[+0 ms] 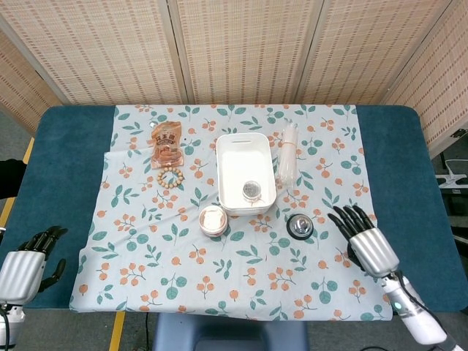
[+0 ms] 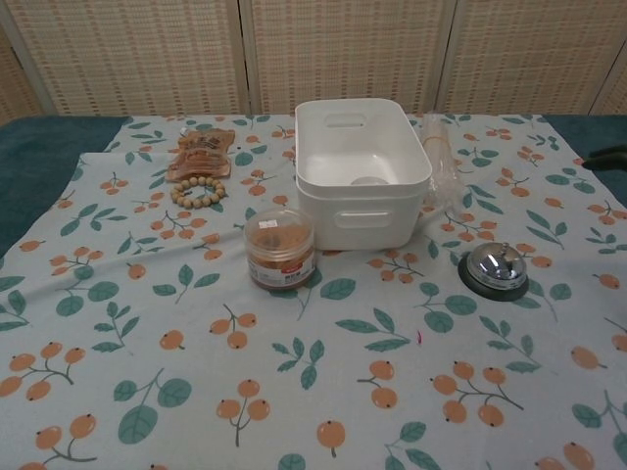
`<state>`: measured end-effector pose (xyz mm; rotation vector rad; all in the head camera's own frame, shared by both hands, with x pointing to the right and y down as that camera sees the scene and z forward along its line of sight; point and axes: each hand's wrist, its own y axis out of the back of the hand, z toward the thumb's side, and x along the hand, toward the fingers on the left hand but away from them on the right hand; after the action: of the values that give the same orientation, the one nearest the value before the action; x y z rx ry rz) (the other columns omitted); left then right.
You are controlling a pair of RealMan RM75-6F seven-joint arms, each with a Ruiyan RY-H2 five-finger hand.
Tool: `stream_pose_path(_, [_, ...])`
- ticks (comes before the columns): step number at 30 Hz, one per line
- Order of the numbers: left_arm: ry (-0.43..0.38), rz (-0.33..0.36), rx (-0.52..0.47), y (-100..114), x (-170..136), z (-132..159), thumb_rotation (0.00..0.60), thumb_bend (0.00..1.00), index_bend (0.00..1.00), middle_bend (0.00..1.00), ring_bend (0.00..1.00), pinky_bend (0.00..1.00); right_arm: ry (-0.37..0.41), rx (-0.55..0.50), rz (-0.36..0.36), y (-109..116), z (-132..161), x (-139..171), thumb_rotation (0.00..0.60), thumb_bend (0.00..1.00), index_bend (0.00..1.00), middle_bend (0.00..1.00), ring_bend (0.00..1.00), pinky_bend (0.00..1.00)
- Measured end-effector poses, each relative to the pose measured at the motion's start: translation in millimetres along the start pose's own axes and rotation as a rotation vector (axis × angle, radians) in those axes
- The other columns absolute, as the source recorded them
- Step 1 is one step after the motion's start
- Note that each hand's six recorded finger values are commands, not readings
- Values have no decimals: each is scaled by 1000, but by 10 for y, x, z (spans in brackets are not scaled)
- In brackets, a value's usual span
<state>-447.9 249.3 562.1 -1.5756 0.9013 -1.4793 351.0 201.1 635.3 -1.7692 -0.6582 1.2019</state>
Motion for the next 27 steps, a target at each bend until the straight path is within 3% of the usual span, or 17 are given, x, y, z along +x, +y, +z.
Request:
stream_pose_path(14, [9,-5,-4,3,0,-28,600,425,196,183,243,467,38,7,63,-458,119,-682,600,1000,0,0,0,0])
stream_pose_path(27, [17,5,-15,32,-1,-53,600,426,196,184,243,467,59,0,121,-717,203,-854,600,1000,0,0,0,0])
